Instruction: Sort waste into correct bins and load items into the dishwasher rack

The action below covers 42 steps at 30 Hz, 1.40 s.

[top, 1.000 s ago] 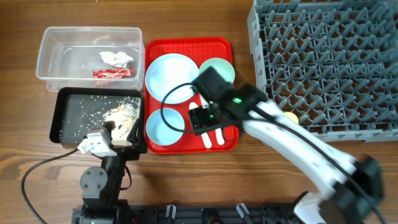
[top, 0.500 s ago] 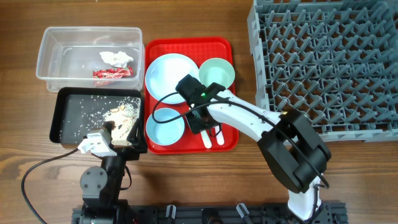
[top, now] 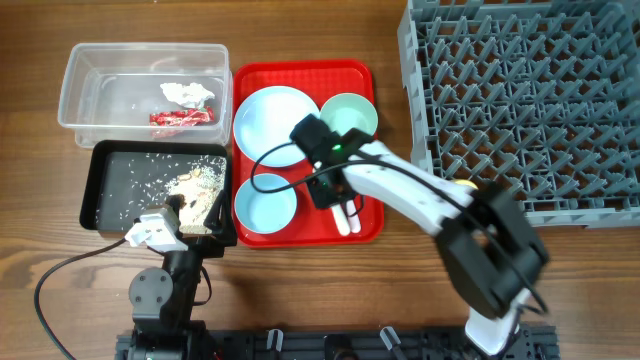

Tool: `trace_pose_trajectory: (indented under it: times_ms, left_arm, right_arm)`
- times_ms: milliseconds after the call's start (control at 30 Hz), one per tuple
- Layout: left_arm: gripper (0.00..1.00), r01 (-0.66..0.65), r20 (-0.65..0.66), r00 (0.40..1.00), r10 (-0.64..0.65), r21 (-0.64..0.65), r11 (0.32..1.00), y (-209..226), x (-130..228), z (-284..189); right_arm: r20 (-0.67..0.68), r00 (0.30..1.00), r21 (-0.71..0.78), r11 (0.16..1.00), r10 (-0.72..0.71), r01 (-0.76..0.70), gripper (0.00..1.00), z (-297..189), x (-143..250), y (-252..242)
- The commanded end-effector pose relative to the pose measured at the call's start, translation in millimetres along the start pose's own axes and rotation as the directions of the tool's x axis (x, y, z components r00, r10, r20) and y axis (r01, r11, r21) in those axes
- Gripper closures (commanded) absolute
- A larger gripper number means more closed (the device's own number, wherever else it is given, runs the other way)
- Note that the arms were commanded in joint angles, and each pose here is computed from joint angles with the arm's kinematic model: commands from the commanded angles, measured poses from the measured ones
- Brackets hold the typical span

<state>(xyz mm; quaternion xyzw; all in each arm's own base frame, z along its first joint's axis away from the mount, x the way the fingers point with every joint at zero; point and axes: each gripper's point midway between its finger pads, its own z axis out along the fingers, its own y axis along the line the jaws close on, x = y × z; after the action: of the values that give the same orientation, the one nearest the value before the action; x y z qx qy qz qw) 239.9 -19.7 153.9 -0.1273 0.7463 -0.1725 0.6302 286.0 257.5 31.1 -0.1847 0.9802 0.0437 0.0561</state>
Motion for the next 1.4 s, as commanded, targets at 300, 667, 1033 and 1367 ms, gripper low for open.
trace_pose_trajectory:
  times_ms: [300,667,1033,1367]
  left_arm:
    - [0.0,-0.005,0.005,1.0,0.005,0.011,1.0,-0.9,0.1,-0.1]
    - [0.0,-0.005,0.005,1.0,0.005,0.011,1.0,-0.9,0.1,-0.1]
    - [0.0,-0.005,0.005,1.0,0.005,0.011,1.0,-0.9,0.1,-0.1]
    - [0.0,-0.005,0.005,1.0,0.005,0.011,1.0,-0.9,0.1,-0.1]
  right_arm:
    - [0.468,0.858,0.105,0.951,0.211,-0.291,0.83,-174.7,-36.6,-135.4]
    - [0.339,0.884,0.217,0.888,0.322,-0.406,0.82,-113.4,-34.8,-236.7]
    - [0.312,0.903,-0.077,0.956,0.293,-0.284,0.73,-123.5,-43.7,-169.8]
    - [0.202,0.979,-0.107,0.994,-0.011,0.033,0.38,-105.7,-12.7,-60.5]
